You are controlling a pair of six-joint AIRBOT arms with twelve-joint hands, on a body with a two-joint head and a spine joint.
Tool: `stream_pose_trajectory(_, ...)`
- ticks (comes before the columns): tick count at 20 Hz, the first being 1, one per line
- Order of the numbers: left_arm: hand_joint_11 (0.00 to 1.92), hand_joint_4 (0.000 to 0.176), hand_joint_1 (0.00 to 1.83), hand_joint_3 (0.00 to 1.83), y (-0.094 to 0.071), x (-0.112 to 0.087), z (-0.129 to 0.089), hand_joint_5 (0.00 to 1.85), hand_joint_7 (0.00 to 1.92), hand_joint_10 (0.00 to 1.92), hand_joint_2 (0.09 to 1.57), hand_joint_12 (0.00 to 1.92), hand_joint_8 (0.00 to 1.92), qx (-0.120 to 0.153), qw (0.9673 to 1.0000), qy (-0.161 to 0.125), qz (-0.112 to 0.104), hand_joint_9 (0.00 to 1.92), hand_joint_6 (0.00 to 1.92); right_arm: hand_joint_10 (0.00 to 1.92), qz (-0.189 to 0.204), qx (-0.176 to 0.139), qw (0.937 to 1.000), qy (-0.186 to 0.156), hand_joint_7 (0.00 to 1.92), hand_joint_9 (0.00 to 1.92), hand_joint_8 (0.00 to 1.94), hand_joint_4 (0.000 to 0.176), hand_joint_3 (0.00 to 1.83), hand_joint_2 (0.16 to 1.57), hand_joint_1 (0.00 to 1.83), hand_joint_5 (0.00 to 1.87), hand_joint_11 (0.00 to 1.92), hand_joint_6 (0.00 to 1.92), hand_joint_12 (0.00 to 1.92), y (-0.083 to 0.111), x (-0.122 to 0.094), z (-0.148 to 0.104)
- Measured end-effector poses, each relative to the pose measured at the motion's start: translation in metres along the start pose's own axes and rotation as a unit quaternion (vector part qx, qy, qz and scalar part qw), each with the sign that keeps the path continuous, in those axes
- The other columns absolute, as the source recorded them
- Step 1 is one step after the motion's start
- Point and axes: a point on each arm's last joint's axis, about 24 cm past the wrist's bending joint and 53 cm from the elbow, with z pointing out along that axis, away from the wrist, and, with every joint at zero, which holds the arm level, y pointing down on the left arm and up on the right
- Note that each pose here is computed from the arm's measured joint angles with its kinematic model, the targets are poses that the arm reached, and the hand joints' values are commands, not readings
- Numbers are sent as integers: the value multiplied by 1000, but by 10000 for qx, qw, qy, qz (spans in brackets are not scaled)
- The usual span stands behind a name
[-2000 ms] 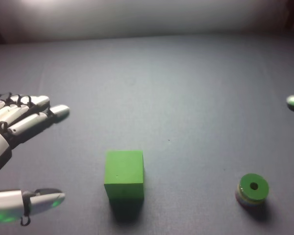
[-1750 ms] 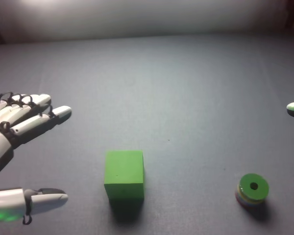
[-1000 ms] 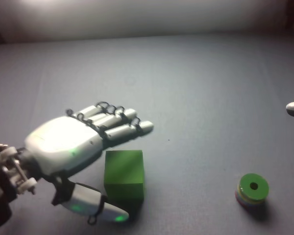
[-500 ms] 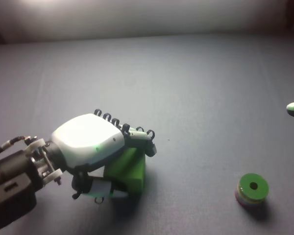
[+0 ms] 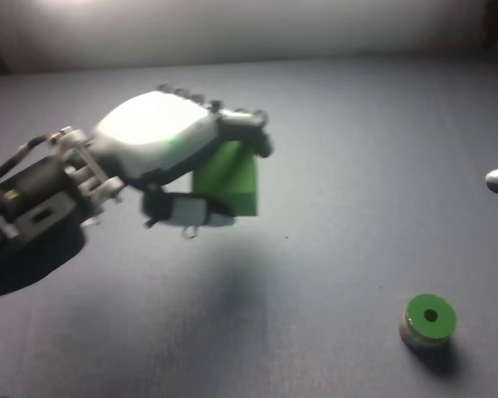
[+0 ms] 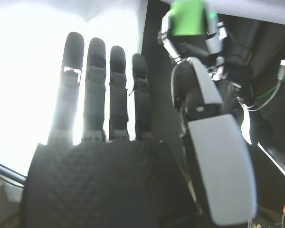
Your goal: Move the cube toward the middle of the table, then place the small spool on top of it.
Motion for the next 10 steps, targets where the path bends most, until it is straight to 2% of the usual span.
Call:
stream_pose_trajectory(1,586,0,1234,1,-2,3,10,969,757,1257,1183,1584,1509,18,10000,25,4,691,828,8,3,-12,10000,8,567,606,4,0,4,1341,681,503,401,0,613,1,1,0)
stream_pose_trajectory(2,585,0,1331,0,-1,4,13,934,748,1453,1187,1506,1419,13,10000,33,11,747,853,7,11,-16,10000,12,571,609,4,0,1,1338,686,510,409,2,622,1,2,0)
stream_pose_trajectory(4,692,0,1360,0,11,13,21,932,758,1485,1179,1312,1382,-186,9997,182,15,807,787,6,8,-21,10000,28,575,610,4,0,0,1333,733,515,397,3,622,0,3,0)
stream_pose_trajectory(7,734,0,1365,1,25,21,28,911,763,1430,1173,1267,1384,-430,9985,346,41,853,795,8,8,-33,10000,-1,592,628,5,0,0,1334,744,522,394,2,638,0,1,1)
stream_pose_trajectory(9,669,0,1364,1,30,22,29,896,766,1422,1173,1268,1377,-505,9980,379,39,848,848,2,14,-57,10000,22,589,621,2,0,0,1331,746,526,390,2,655,1,3,1)
stream_pose_trajectory(10,650,0,1367,0,33,25,31,901,787,1420,1170,1292,1359,-552,9976,418,41,854,814,0,23,-49,10000,23,582,611,0,0,0,1333,744,518,379,0,655,1,4,2)
